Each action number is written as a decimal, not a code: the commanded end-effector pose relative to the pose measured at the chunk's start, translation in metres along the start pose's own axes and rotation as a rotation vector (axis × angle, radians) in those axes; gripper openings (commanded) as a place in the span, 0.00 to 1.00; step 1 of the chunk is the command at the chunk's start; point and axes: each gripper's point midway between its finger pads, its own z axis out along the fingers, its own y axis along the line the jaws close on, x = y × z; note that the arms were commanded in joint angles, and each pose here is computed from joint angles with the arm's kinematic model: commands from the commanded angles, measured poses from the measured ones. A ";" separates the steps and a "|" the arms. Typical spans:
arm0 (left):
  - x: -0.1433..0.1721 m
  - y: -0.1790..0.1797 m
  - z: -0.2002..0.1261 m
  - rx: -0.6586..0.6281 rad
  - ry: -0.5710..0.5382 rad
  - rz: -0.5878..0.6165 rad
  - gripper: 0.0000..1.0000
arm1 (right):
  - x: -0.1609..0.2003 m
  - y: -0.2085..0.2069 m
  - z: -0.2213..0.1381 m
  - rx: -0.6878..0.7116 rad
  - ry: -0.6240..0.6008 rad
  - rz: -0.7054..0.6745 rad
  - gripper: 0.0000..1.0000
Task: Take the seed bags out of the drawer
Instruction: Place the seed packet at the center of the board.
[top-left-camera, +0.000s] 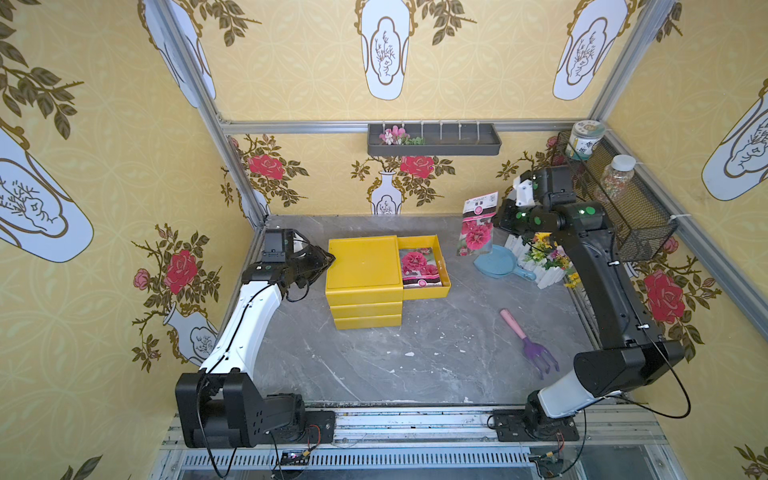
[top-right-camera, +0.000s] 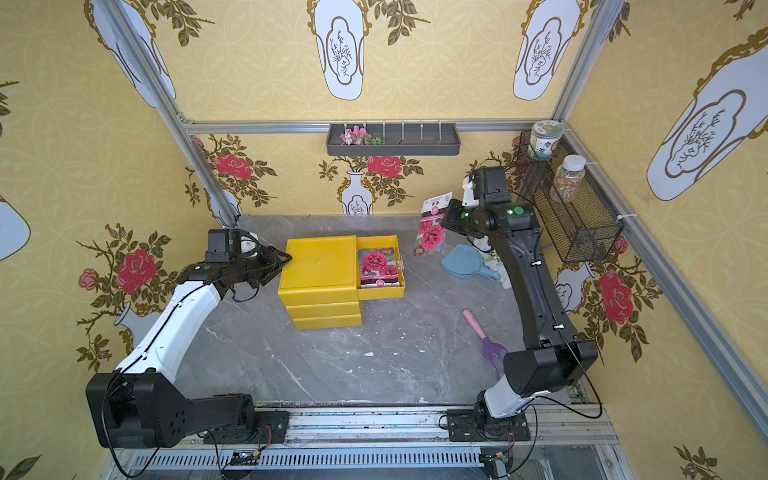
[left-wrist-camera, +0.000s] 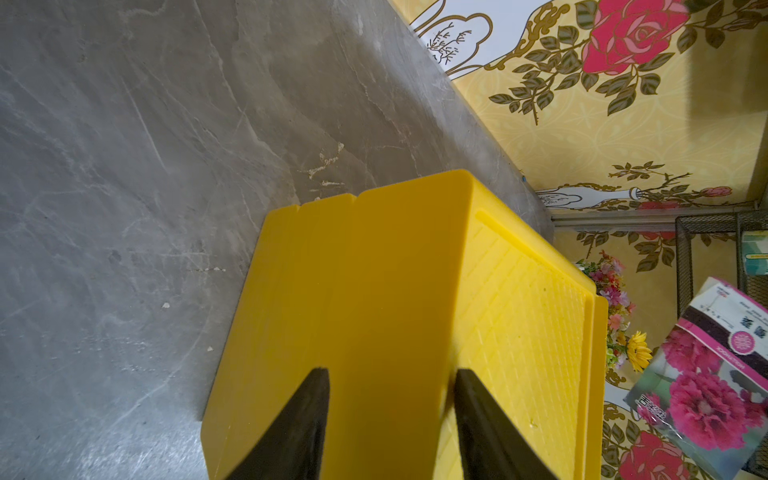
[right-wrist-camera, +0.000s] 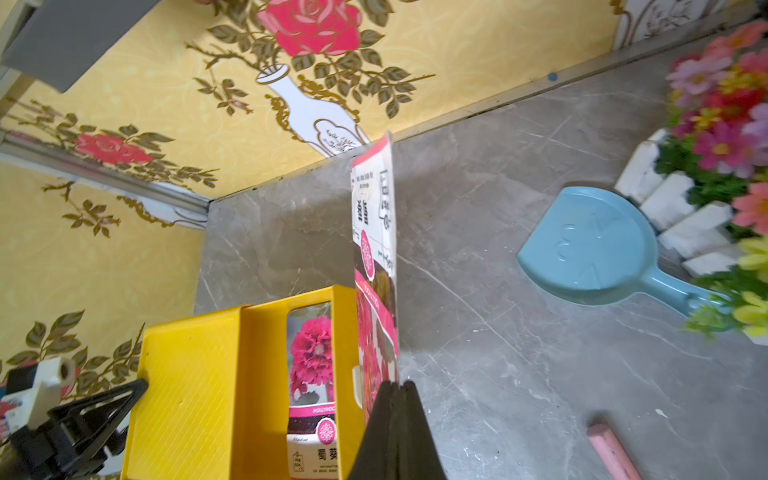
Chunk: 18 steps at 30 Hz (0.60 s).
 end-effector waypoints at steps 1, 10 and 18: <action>0.014 0.025 0.003 -0.107 0.051 -0.025 0.53 | 0.001 -0.025 0.009 0.027 0.000 0.028 0.00; 0.015 0.026 0.003 -0.110 0.055 -0.029 0.53 | 0.070 -0.062 0.075 0.014 0.213 0.093 0.00; 0.017 0.029 0.004 -0.117 0.057 -0.031 0.53 | 0.135 -0.056 0.133 -0.029 0.427 0.065 0.00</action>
